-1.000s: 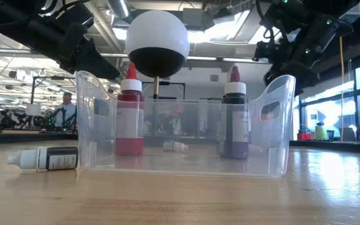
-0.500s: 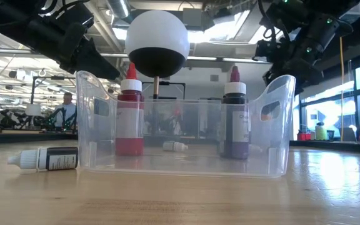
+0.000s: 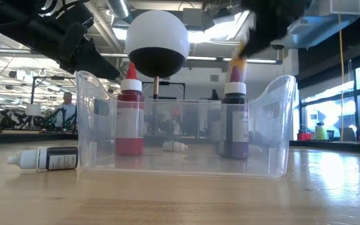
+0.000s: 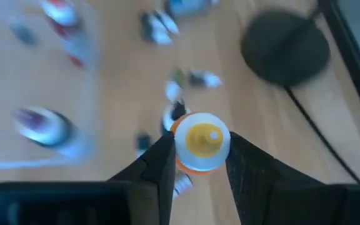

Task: Pick & Place food coloring
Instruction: Put the large yellow food coloring bottle into the transparent bin

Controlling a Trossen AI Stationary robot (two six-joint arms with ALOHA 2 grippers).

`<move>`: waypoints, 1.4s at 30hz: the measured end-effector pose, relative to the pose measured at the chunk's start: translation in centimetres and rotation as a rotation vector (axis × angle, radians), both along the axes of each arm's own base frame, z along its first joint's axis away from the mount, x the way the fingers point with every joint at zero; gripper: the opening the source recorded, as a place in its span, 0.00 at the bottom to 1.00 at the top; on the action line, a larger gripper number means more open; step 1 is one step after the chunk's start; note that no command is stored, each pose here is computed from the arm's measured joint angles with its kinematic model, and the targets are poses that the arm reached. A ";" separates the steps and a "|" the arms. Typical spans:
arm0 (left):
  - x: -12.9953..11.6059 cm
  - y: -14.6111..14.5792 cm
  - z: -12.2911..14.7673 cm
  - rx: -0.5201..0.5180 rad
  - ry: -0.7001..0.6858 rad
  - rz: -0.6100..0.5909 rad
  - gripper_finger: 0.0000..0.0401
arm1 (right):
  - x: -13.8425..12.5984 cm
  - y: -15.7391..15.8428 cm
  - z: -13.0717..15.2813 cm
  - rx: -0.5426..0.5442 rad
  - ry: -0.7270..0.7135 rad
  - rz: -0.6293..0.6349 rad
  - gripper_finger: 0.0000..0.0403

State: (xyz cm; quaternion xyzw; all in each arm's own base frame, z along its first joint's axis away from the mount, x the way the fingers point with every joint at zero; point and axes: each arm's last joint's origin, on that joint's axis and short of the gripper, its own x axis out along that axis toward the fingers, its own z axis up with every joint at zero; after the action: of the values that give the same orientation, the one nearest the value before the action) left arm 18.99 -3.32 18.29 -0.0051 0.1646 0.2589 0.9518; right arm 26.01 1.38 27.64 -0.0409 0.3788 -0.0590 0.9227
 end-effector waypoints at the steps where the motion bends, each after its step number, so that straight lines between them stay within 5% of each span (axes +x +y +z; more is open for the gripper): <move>1: 0.0 0.0 0.0 0.000 0.000 0.000 0.45 | 0.2 0.6 0.6 0.002 -0.026 0.021 0.30; 8: 0.0 0.0 0.0 0.000 0.000 0.000 0.45 | 0.5 3.6 2.9 -0.016 -0.150 0.103 0.30; 16: 0.0 0.0 0.0 0.000 0.000 0.000 0.45 | 2.6 6.6 1.2 0.040 -0.168 0.234 0.30; 24: 0.0 0.0 0.0 0.000 0.000 0.000 0.45 | 5.7 8.2 -3.0 0.029 -0.056 0.322 0.30; 33: 0.0 0.0 0.0 0.000 0.000 0.001 0.45 | 8.4 8.9 -2.3 0.034 0.083 0.344 0.30; 42: 0.0 0.0 0.0 0.000 0.000 -0.001 0.45 | 9.7 9.2 -4.9 0.010 0.172 0.330 0.31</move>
State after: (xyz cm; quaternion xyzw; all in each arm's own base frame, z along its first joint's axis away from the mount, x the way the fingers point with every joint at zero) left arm 18.99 -3.31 18.29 -0.0052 0.1648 0.2586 0.9518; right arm 35.68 10.63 22.76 -0.1030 0.4446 0.0987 0.8843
